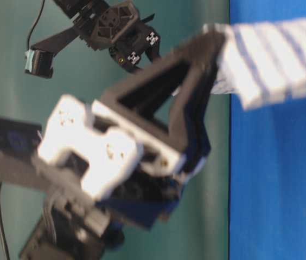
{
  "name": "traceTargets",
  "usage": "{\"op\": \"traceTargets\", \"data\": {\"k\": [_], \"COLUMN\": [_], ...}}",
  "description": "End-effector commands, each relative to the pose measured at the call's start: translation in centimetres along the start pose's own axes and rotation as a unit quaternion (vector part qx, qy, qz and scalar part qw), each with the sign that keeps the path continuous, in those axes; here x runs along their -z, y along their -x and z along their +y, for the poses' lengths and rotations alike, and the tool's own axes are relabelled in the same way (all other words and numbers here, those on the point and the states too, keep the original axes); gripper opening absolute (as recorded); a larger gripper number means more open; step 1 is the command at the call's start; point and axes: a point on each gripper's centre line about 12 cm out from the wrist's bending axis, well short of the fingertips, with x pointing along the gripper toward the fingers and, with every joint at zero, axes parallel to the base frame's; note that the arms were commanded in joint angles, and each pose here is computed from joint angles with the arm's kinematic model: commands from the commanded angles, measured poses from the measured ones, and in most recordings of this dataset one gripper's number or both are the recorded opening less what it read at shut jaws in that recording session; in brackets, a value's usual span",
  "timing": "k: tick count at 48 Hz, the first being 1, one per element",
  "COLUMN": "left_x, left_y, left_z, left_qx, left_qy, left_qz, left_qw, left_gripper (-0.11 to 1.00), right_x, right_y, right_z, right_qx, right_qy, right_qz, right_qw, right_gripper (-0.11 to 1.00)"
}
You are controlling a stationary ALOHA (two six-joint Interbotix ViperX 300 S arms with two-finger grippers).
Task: Fold the blue towel.
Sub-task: 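Lift the towel and swing it, right gripper moving to the top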
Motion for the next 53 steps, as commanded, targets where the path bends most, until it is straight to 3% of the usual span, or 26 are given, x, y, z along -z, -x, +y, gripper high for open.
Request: {"op": "traceTargets", "data": {"k": [1, 26, 34, 41, 53], "left_x": [-2.3, -3.2, -2.9, -1.9, 0.9], "left_y": [-0.5, -2.6, -2.6, -2.6, -1.1], "left_z": [-1.4, -2.7, -3.2, -3.4, -2.4], "left_qx": [0.019, 0.038, 0.043, 0.049, 0.057], "left_qy": [-0.004, -0.011, -0.031, -0.042, -0.026], "left_qz": [-0.032, -0.056, -0.059, -0.061, -0.072], "left_qw": [0.9993, 0.9976, 0.9968, 0.9961, 0.9954], "left_gripper": [0.03, 0.03, 0.03, 0.03, 0.03], "right_x": [-1.3, 0.6, 1.4, 1.8, 2.2], "right_y": [0.4, 2.0, 2.6, 2.4, 0.2], "right_z": [-0.7, -2.7, -2.8, -2.9, -2.7], "right_qx": [0.008, 0.037, 0.040, 0.042, 0.038], "right_qy": [-0.002, -0.015, -0.017, -0.019, -0.017], "right_qz": [-0.019, 0.024, 0.028, 0.042, 0.058], "right_qw": [0.9998, 0.9989, 0.9987, 0.9981, 0.9974], "right_gripper": [0.02, 0.02, 0.02, 0.02, 0.02]}}
